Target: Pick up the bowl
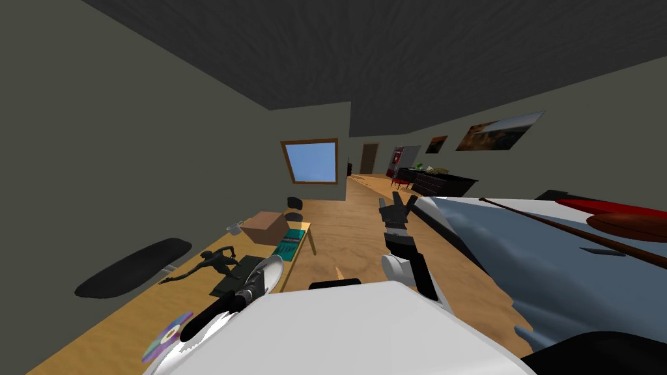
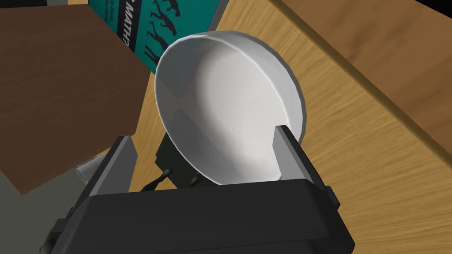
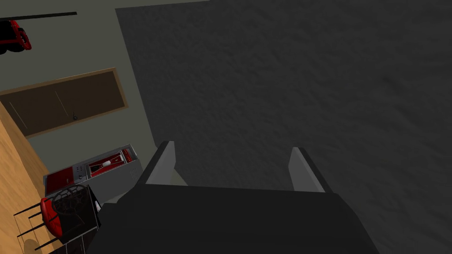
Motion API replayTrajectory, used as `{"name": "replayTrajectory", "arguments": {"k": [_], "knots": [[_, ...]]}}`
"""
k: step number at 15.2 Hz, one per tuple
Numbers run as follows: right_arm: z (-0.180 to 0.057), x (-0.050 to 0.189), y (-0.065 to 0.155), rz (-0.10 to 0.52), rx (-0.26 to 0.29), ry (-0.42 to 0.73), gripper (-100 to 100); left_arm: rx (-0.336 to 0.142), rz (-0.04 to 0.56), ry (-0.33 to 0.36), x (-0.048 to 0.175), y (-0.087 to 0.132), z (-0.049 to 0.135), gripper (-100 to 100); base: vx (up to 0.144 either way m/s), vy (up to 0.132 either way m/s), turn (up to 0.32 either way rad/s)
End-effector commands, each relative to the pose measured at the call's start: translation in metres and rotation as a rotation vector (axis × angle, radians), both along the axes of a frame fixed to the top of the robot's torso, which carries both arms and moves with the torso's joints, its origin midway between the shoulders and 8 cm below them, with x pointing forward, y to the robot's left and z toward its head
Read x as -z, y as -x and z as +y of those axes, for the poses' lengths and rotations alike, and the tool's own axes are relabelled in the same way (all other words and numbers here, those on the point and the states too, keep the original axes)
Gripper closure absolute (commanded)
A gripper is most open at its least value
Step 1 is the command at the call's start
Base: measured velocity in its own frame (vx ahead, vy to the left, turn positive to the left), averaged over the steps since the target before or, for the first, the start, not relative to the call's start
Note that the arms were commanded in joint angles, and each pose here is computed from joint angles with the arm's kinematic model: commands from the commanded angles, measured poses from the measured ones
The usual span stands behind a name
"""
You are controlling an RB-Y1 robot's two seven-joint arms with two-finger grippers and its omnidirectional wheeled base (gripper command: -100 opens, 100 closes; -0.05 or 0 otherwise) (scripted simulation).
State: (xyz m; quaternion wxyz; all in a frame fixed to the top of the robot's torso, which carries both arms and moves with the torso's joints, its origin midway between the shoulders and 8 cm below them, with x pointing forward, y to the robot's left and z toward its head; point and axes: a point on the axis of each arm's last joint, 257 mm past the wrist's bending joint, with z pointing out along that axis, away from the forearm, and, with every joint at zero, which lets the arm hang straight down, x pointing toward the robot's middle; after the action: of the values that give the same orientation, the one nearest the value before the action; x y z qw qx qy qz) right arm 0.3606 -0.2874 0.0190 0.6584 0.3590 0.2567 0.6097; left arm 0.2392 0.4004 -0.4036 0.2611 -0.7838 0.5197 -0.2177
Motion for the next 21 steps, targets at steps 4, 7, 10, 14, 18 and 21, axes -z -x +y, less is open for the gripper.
{"name": "replayTrajectory", "arguments": {"k": [4, 7, 10, 14, 18, 21], "knots": [[0.000, 0.000, 0.000, 0.000, 0.000, 0.000, 0, -0.040, 0.116, 0.052, 0.023, 0.033, -0.001, -100, 0.045, 0.023, -0.062], [0.000, 0.000, 0.000, 0.000, 0.000, 0.000, 0, -0.060, 0.168, 0.078, 0.032, 0.049, -0.001, -100, 0.038, 0.015, -0.055], [0.000, 0.000, 0.000, 0.000, 0.000, 0.000, 0, -0.080, 0.218, 0.104, 0.041, 0.065, -0.002, -100, 0.049, 0.029, -0.064], [0.000, 0.000, 0.000, 0.000, 0.000, 0.000, 0, -0.116, 0.308, 0.152, 0.054, 0.094, -0.005, -100, 0.046, 0.024, -0.070], [0.000, 0.000, 0.000, 0.000, 0.000, 0.000, 0, -0.148, 0.386, 0.195, 0.063, 0.120, -0.009, -100, 0.056, 0.025, -0.065], [0.000, 0.000, 0.000, 0.000, 0.000, 0.000, 0, -0.175, 0.449, 0.232, 0.069, 0.142, -0.013, -100, 0.042, 0.030, -0.060]]}}
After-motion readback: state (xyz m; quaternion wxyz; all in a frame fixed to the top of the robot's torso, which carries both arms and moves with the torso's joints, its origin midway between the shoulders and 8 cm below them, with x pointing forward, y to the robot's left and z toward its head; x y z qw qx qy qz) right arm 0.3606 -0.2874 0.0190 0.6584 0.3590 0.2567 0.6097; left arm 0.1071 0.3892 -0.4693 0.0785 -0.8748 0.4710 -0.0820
